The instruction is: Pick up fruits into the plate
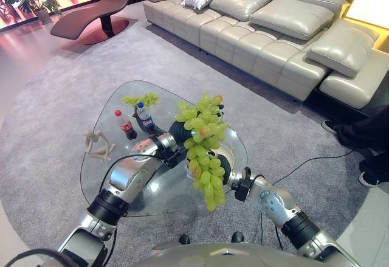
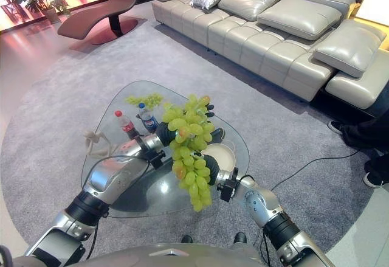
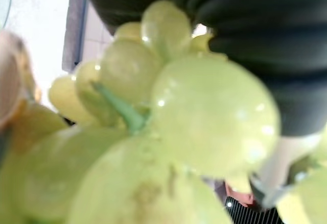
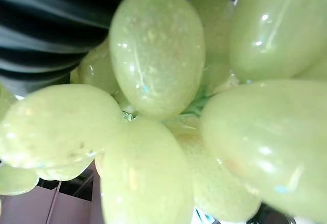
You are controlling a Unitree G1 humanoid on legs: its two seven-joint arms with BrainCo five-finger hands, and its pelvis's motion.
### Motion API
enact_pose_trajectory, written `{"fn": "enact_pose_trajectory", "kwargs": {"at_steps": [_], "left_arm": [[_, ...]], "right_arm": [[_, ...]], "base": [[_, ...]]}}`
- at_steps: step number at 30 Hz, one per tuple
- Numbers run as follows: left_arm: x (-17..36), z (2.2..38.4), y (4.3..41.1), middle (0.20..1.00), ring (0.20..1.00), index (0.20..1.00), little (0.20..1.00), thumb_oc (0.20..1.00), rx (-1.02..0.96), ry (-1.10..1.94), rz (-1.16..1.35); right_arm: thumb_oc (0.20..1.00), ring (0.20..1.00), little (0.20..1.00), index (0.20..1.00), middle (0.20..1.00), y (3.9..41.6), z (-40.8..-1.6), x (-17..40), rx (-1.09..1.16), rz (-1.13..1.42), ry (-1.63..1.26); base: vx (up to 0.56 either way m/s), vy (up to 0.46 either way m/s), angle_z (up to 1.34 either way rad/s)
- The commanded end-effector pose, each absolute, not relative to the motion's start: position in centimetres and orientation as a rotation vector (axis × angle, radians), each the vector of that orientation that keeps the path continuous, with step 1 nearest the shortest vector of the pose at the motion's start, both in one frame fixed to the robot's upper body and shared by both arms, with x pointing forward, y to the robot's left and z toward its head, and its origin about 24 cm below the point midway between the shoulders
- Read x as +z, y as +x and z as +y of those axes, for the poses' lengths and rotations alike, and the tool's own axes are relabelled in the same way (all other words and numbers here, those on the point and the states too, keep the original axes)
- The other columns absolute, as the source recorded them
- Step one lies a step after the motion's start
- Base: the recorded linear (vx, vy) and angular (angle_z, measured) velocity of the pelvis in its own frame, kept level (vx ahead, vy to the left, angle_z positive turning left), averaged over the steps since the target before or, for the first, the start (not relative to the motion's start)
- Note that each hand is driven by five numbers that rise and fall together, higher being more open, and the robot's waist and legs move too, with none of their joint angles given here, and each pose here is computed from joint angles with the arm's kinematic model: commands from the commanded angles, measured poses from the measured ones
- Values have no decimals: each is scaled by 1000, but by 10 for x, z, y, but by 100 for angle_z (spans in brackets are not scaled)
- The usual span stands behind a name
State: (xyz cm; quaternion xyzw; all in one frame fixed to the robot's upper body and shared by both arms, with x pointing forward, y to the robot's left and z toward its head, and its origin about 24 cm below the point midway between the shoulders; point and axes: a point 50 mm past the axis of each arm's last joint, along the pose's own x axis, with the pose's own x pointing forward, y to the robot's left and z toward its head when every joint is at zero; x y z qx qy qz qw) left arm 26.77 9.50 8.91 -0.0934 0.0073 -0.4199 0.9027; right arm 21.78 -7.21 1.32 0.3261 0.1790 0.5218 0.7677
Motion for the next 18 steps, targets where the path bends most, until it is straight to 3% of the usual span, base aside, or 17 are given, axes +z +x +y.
{"fn": "enact_pose_trajectory", "kwargs": {"at_steps": [1, 18], "left_arm": [[107, 112, 282, 1000, 1000, 1000, 1000, 1000, -807, -238, -80], [34, 202, 250, 1000, 1000, 1000, 1000, 1000, -446, -362, 100]], "right_arm": [[200, 200, 200, 200, 200, 231, -66, 43, 1176, 188, 756], [200, 200, 200, 200, 200, 237, -133, 23, 811, 103, 745]], "base": [[0, 0, 0], [9, 9, 4]]}}
